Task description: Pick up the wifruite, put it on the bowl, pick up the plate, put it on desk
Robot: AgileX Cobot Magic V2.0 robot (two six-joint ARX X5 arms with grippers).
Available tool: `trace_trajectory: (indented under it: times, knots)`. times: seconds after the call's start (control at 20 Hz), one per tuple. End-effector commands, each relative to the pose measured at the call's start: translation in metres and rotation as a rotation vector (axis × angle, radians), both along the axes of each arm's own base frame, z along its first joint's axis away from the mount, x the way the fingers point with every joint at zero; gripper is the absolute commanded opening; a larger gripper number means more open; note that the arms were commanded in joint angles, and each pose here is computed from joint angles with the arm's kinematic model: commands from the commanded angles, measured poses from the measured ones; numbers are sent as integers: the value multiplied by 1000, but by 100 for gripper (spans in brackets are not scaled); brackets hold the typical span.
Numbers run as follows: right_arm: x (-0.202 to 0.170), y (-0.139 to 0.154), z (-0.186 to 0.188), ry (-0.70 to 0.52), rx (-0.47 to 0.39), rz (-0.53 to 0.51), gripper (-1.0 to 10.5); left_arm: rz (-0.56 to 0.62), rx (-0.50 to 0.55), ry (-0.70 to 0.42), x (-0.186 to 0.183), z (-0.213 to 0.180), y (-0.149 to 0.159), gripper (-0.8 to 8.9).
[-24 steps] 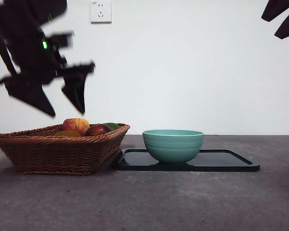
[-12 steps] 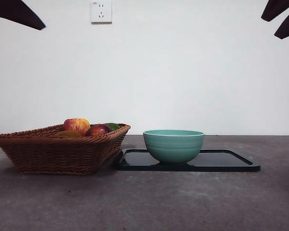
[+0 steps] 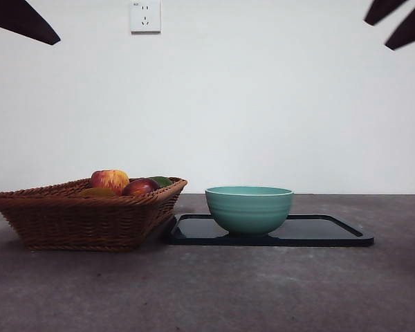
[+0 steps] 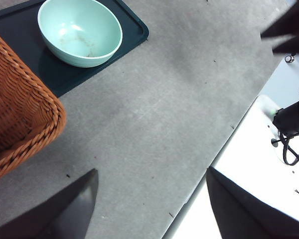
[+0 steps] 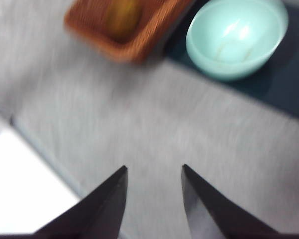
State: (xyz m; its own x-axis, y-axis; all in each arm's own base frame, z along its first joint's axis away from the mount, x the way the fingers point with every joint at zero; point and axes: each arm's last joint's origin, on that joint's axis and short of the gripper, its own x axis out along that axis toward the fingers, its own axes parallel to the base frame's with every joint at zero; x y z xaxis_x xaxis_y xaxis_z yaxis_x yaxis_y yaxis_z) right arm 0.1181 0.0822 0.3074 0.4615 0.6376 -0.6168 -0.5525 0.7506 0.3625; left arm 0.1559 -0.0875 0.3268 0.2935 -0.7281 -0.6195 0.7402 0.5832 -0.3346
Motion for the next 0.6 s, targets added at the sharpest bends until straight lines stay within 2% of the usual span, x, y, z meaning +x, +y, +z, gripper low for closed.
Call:
trace_trajectory:
  times: [0.05, 0.2, 0.25, 0.3, 0.45, 0.6]
  knots:
    - [9, 4, 13, -16, 99, -85, 177, -16, -3, -26, 2, 3, -2, 343]
    - [31, 5, 37, -75, 121, -172, 204, -16, -13, -48, 4, 4, -3, 343]
    - [41, 5, 46, -79, 117, -192, 291, -16, -11, -44, 4, 4, -3, 343]
    - [53, 6, 53, -89, 100, -204, 317, -16, -10, -41, 3, 4, -2, 343]
    - [95, 8, 64, -77, 45, -244, 317, -16, -8, -37, 3, 3, -2, 343]
    - [137, 14, 53, -22, -7, -265, 317, -16, -8, -37, 3, 3, -2, 343]
